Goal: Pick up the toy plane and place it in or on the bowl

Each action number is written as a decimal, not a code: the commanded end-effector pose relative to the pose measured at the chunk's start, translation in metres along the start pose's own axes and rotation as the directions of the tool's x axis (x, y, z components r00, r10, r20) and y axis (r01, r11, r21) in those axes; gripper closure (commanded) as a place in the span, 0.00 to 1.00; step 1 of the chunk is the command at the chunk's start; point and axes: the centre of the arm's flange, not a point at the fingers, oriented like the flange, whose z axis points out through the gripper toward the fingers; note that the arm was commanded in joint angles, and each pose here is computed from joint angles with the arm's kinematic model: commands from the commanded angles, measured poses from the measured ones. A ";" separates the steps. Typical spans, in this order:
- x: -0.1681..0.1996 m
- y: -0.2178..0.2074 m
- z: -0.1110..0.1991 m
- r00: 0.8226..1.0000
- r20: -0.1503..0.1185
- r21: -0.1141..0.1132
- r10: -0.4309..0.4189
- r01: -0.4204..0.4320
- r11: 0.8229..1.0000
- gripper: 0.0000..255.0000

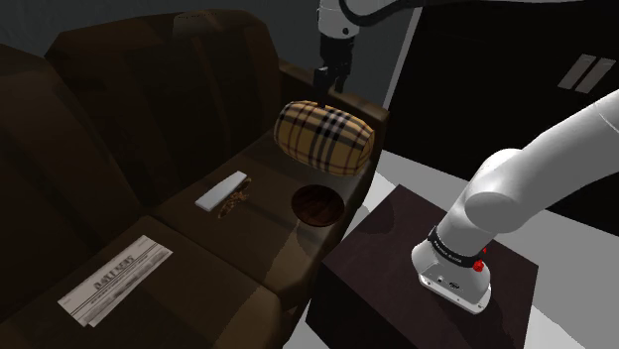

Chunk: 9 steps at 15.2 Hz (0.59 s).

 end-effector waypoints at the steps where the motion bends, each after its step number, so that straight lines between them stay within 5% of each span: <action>1: 0.019 -0.009 0.018 1.000 0.026 0.006 -0.005 0.005 1.000 0.00; 9: 0.095 -0.052 0.092 0.992 0.126 0.030 -0.029 0.025 0.999 0.00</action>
